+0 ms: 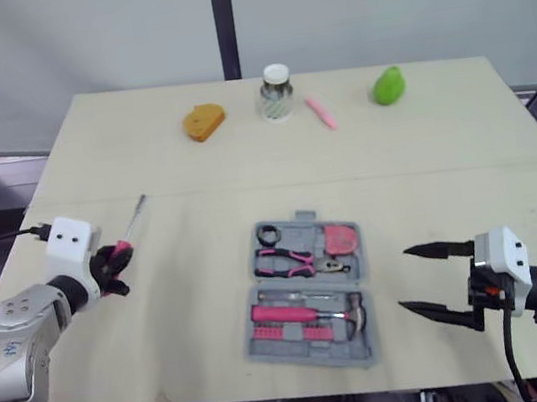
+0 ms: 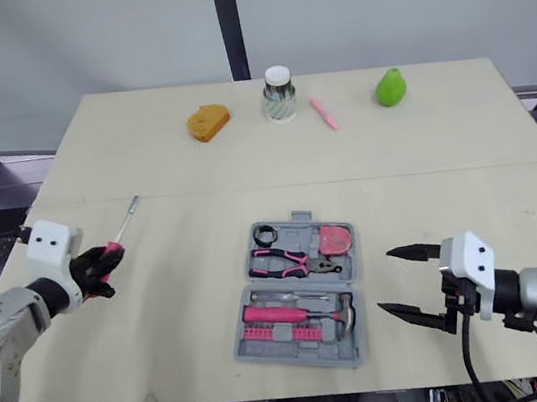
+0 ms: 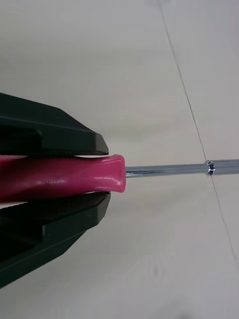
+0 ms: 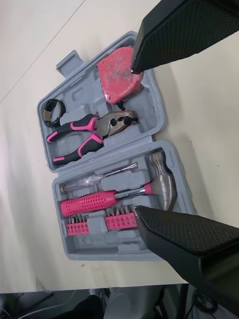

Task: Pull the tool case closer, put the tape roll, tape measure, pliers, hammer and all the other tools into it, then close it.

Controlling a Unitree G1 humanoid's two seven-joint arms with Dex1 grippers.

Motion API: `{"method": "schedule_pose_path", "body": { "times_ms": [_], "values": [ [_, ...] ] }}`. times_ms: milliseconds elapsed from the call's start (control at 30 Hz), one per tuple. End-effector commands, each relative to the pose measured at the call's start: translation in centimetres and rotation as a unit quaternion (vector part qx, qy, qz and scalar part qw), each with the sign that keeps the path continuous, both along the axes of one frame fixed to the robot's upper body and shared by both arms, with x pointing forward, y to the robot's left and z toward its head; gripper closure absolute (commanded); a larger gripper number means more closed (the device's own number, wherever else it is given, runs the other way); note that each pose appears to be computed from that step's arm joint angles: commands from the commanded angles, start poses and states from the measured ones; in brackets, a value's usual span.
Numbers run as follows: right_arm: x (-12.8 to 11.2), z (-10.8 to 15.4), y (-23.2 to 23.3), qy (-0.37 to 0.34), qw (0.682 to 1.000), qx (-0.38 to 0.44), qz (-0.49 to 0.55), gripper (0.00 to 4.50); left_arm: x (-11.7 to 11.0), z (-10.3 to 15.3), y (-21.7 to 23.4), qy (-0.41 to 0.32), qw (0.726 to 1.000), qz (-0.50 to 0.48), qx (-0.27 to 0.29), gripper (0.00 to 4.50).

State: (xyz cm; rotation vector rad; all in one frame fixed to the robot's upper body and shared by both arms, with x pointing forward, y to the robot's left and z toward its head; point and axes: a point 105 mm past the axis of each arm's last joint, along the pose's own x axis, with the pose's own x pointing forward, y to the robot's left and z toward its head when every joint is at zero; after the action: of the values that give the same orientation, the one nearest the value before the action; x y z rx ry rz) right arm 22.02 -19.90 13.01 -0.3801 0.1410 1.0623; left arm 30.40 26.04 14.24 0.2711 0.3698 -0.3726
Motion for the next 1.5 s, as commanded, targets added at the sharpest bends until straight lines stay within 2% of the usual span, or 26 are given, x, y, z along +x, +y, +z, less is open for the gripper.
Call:
{"method": "schedule_pose_path", "body": {
  "times_ms": [33, 200, 533, 733, 900, 1233, 1500],
  "values": [
    [0.0, 0.2, 0.1, -0.013, 1.0, 0.004, 0.005, 0.0, -0.7, 1.3, -2.9, -0.012, 0.992, -0.127, 0.022, 3.9],
    [-0.1, 0.1, 0.1, -0.015, 1.0, 0.002, 0.002, 0.0, -1.6, 1.2, -5.3, -0.008, 0.968, -0.247, 0.052, 3.9],
    [-0.9, -0.5, -0.7, -0.008, 1.0, -0.01, -0.011, 0.0, -4.0, 1.3, -10.2, 0.002, 0.892, -0.443, 0.089, 3.9],
    [-1.2, -0.6, -1.1, -0.01, 1.0, -0.02, -0.016, 0.0, -5.1, 1.4, -12.7, 0.04, 0.851, -0.509, 0.123, 3.9],
    [-1.8, -0.9, -0.7, -0.006, 1.0, -0.02, -0.011, 0.0, -6.5, 0.9, -14.4, 0.078, 0.83, -0.534, 0.14, 3.9],
    [-2.6, -1.6, -0.4, 0.016, 0.999, -0.029, 0.017, 0.0, -8.4, -0.5, -15.8, 0.135, 0.816, -0.532, 0.18, 3.9],
    [-3.6, -1.1, 0.2, 0.021, 0.997, -0.034, 0.058, 0.0, -9.2, -1.6, -17.8, 0.152, 0.818, -0.524, 0.182, 3.9]
  ]
}}
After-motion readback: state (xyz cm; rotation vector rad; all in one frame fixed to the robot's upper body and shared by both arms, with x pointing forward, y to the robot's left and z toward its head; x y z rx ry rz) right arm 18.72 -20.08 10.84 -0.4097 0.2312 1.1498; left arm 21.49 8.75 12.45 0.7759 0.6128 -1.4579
